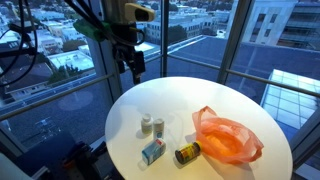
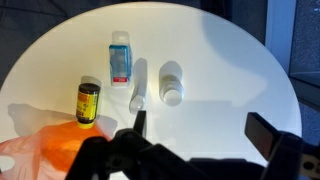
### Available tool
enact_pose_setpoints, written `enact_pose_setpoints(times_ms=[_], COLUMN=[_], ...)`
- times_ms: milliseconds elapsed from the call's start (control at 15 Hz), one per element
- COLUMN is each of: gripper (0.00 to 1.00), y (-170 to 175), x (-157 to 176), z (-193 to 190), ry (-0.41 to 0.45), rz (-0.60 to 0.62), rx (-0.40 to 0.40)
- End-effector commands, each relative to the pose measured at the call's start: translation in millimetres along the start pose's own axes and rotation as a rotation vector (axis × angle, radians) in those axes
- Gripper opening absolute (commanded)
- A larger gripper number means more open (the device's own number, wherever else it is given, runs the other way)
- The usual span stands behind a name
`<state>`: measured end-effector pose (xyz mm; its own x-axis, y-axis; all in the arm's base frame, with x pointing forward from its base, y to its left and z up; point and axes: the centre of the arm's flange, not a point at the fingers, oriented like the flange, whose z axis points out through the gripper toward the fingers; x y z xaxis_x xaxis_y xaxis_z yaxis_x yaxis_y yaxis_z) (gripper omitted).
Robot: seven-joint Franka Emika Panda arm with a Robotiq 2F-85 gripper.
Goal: Put the white bottle into the carrier bag
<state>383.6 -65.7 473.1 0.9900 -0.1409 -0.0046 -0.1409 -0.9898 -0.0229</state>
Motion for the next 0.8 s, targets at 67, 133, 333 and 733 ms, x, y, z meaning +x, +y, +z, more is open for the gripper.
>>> enact_pose_setpoints(times_ms=[67,133,333,733], gripper=[1.0,1.0,1.0,1.0], y=[21,24,31,30], x=[38,44,62,74], z=[12,17,37,54], ry=[0.035,0.043,0.046,-0.038], rz=[0.059,0.068,0.091,0.109], rx=[-0.012,-0.013,-0.031,-0.005])
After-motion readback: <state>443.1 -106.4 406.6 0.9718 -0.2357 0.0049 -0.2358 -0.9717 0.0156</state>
